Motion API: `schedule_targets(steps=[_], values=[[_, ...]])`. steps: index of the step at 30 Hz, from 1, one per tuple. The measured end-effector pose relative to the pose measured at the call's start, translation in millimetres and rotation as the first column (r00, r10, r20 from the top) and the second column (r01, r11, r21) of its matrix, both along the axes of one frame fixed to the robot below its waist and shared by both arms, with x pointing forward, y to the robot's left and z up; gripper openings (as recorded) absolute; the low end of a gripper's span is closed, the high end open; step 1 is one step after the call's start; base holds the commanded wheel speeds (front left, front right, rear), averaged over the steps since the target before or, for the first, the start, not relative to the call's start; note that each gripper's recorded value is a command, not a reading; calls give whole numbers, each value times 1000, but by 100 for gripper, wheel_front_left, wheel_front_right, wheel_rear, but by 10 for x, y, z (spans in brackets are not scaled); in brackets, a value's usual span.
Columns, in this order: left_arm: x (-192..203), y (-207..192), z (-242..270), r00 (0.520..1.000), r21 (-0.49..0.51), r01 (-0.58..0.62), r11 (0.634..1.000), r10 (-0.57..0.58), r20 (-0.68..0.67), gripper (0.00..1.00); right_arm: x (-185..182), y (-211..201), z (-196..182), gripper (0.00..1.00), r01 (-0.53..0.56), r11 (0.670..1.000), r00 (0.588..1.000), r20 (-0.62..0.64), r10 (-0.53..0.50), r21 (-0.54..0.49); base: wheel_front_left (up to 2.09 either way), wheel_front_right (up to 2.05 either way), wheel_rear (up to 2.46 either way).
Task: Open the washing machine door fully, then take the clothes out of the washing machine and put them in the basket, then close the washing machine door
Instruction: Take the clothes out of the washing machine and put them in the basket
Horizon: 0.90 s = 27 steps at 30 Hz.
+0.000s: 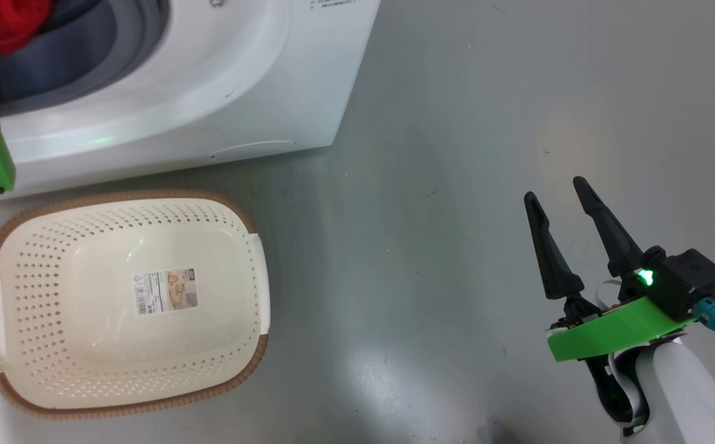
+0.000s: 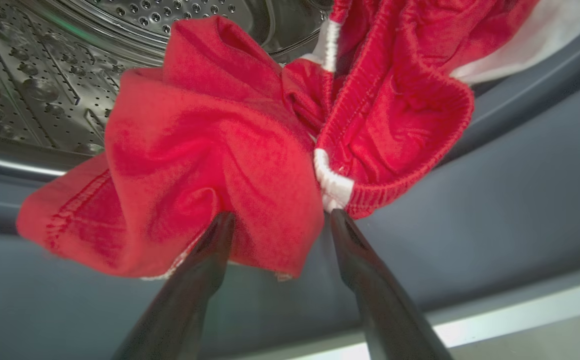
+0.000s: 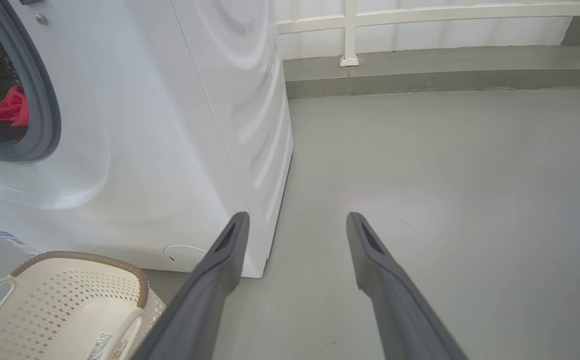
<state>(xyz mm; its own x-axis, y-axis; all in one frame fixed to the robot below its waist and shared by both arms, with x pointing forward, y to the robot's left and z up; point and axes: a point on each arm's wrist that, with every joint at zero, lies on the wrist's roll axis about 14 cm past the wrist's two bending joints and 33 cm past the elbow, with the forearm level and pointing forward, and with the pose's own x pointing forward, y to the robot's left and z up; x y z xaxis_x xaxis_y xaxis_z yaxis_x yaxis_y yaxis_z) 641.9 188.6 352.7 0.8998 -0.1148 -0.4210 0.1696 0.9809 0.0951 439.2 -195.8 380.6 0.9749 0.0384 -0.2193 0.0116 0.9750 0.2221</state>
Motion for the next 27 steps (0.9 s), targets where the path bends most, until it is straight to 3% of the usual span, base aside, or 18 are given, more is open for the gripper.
schedule_targets(steps=[2, 3, 4, 9, 16, 27], values=[[4, -8, -5, 1000, 5, 5, 1000, -5, -3, 98, -2, -2, 0, 100, 1, 1000, 1000, 0, -1, 0, 0, 0, 0], [12, -12, 3, 1000, 6, 6, 1000, -6, -2, 69, -3, -2, 2, 100, 1, 1000, 1000, 0, -1, 0, 0, 0, 0], [18, -16, 10, 1000, 6, 7, 1000, -7, 0, 48, -4, 0, 3, 100, 0, 1000, 1000, 0, 0, 0, 0, 0, 0], [18, -21, 32, 1000, 5, 9, 1000, -9, 5, 23, 6, 15, 29, 100, -5, 1000, 1000, 7, 5, 1, 0, 0, 0], [29, -62, 226, 998, -41, -5, 999, 7, 59, 0, 22, 25, 120, 100, -7, 1000, 999, 32, 7, 3, 0, 0, 0], [-199, -70, 776, 971, -205, -39, 978, 86, 225, 0, 24, 69, 410, 100, -28, 1000, 994, 104, 27, 2, 0, 0, 0]])
